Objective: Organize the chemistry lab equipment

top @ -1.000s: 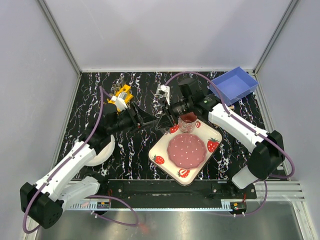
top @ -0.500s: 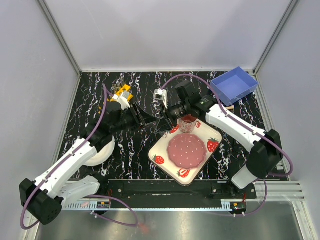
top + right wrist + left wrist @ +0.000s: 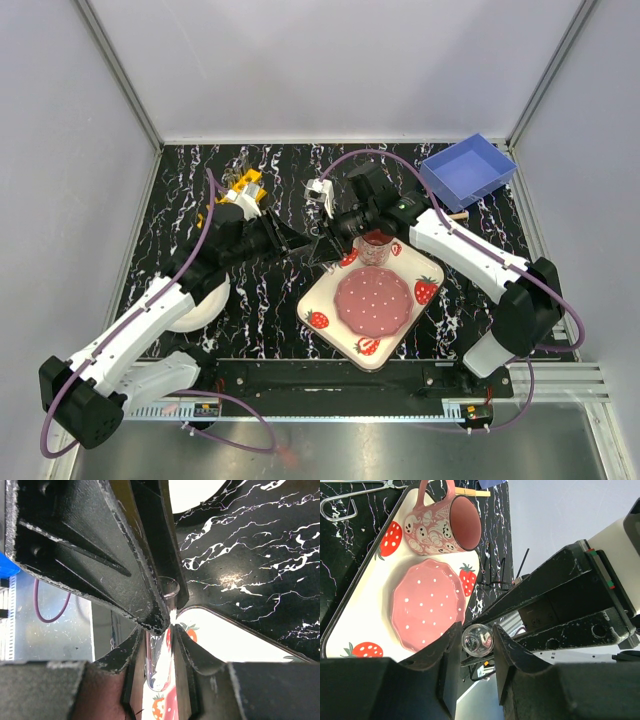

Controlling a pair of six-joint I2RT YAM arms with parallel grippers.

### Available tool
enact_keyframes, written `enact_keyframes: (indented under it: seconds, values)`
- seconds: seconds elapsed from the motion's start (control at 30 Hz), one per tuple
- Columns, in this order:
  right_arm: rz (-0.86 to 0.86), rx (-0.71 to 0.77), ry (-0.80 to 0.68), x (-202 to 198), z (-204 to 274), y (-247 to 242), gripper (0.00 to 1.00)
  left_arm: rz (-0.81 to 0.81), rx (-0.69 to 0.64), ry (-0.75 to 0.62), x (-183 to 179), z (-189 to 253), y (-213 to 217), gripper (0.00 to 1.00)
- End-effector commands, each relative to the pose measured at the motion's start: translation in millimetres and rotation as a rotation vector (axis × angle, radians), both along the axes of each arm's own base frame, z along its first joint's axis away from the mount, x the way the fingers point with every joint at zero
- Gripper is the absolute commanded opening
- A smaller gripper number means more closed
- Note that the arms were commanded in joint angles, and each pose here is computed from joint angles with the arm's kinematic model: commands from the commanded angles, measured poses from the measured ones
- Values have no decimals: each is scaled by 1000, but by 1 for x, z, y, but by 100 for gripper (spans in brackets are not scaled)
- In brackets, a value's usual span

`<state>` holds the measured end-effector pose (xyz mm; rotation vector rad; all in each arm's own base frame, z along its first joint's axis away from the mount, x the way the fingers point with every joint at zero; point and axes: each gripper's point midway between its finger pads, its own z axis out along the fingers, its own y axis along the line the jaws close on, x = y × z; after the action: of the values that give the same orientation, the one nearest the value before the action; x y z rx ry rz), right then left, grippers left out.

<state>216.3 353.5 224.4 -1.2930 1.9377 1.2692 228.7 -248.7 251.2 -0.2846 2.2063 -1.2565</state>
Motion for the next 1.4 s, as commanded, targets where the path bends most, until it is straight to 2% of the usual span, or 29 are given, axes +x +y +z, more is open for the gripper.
enact_keyframes:
  seconds: [0.0,0.17,0.37,0.47,0.5,0.57,0.6,0.67,0.87,1.1,1.17,1.37]
  values:
    - [-20,16,-83,13,12,4,17,1,-22,-34,-2,15,0,31]
    - [-27,7,-105,16,11,3,21,-4,-16,-28,-3,10,0,27]
    - [-19,6,-129,14,14,0,37,10,1,-25,-3,5,4,23]
    - [-15,5,-150,13,17,-2,55,32,36,-31,-1,2,10,22]
    - [-13,5,-157,13,19,-3,67,46,59,-44,2,1,14,22]
    - [-13,1,-183,13,24,-7,77,68,99,-39,4,-2,23,22]
    - [-15,-1,-197,14,28,-8,88,82,126,-55,7,-3,29,22]
    - [-3,-7,-230,12,34,-12,97,116,167,-54,12,-5,42,22]
    - [-23,-32,-314,19,47,-35,100,249,344,-92,33,-3,95,22]
    - [-168,-3,-302,53,55,-87,100,467,671,-150,76,3,173,21]
    - [-187,8,-289,53,52,-97,100,520,750,-163,91,8,191,21]
    - [-222,34,-259,50,35,-114,99,642,869,-226,131,23,229,22]
